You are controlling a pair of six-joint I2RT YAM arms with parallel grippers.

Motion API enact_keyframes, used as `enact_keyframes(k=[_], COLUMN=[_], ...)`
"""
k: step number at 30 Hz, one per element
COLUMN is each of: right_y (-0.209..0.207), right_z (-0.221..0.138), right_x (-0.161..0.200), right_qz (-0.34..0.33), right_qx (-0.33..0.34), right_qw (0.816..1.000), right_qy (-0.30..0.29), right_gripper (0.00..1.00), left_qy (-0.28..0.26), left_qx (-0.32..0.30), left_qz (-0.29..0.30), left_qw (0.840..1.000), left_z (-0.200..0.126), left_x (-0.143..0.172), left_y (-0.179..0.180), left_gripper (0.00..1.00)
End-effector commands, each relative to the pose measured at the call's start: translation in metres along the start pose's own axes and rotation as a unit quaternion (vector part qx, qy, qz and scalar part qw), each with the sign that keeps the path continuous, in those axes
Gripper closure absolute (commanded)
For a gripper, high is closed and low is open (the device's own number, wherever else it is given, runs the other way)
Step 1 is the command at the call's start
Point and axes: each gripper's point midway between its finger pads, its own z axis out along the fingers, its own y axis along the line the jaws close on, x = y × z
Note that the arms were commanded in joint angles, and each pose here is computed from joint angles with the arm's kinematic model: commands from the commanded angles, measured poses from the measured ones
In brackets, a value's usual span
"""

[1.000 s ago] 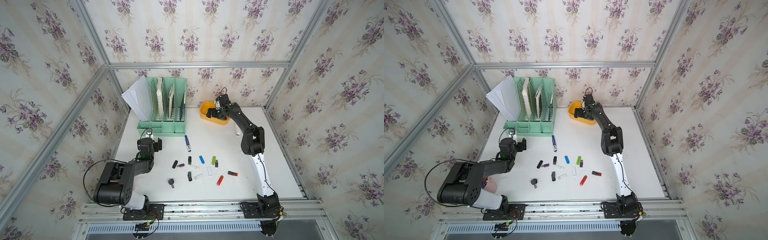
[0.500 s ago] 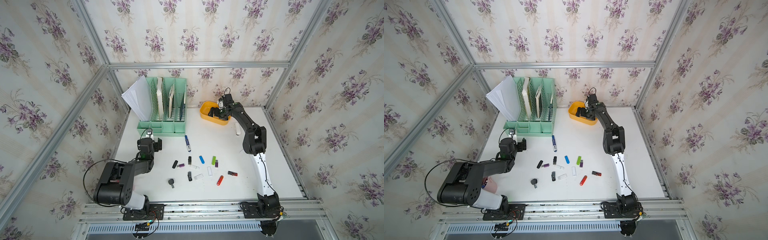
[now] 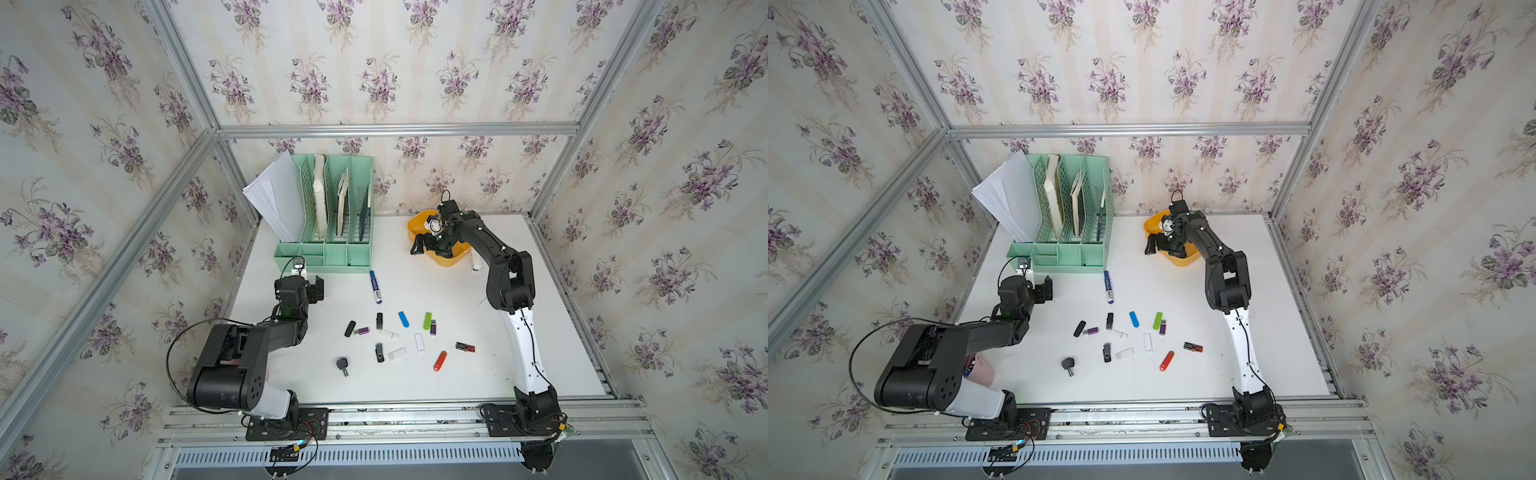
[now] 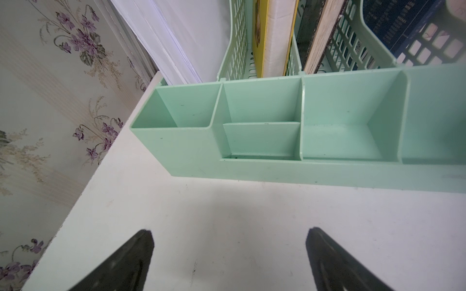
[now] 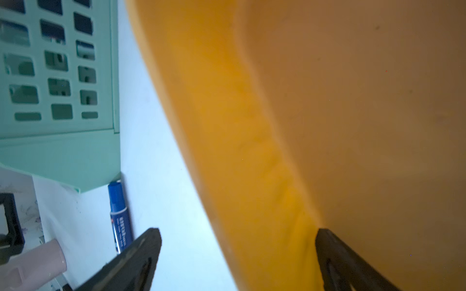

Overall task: Put the usb flash drive into the storage box
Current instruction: Move the storage box to the center of the board.

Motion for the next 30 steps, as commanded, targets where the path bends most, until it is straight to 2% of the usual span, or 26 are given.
enact_keyframes(k=[1,22,30], right_y=[0.015,0.089,0.096], right_z=[0.001,0.022,0.026], right_x=[0.015,0.081,0.099], right_qz=[-0.025,-0.073,-0.084], right_qx=[-0.007,-0.049,-0.054], right_qw=[1.0,0.994,0.991], right_qy=[0.017,0.069,0.093], right_gripper=[0.0,0.0,0.0], left_qy=[-0.001,-0.001,-0.002], left_qx=[0.002,0.002,0.002], left_qz=[-0.003,-0.002,-0.002], left_qw=[1.0,1.0,1.0], left_z=[0.001,0.001,0.001], left_x=[-0.002,-0.001,-0.002], left_y=[-0.001,-0.001,-0.001], left_gripper=[0.01,0.01,0.01])
